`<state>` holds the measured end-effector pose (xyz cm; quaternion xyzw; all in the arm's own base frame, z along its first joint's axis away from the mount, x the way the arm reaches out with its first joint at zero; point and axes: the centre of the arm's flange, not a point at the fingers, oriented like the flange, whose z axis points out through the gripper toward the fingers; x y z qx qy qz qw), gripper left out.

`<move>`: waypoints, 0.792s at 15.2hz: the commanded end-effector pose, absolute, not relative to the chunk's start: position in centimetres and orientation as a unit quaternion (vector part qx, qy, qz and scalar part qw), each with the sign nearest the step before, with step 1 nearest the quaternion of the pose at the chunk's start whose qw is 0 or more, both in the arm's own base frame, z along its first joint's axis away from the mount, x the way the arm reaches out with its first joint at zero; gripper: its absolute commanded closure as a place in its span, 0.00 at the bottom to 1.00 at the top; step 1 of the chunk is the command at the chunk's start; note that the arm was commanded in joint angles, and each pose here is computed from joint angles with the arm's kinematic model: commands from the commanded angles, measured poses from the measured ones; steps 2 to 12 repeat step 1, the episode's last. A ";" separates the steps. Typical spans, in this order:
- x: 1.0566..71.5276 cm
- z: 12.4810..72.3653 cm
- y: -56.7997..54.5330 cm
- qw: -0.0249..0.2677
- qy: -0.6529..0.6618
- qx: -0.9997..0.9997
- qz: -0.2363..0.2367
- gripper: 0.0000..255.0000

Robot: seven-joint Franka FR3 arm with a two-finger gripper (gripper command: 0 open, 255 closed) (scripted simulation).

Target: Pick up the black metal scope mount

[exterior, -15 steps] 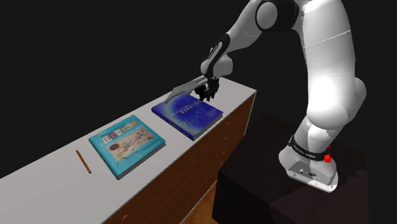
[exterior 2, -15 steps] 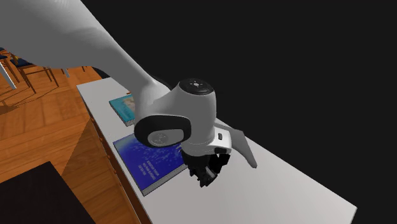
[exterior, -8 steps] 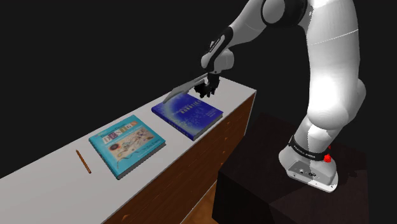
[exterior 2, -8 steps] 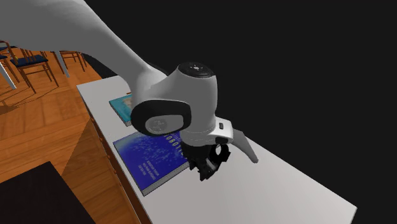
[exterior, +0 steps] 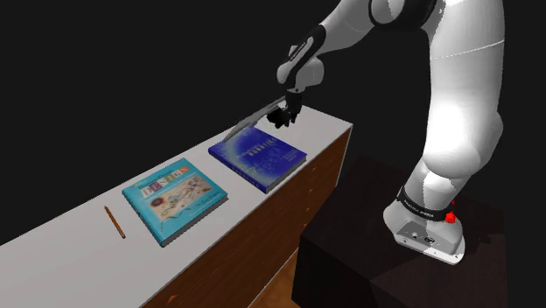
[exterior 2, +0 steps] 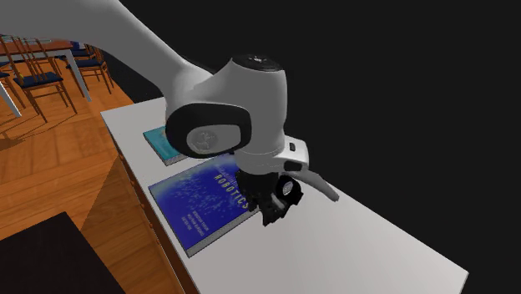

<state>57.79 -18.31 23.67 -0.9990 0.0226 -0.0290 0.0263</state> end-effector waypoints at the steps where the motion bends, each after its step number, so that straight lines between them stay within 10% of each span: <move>1: 57.8 24.1 -18.3 0.026 0.023 -0.999 -0.029 1.00; 12: 57.8 24.1 -18.3 0.026 0.023 -0.999 -0.029 1.00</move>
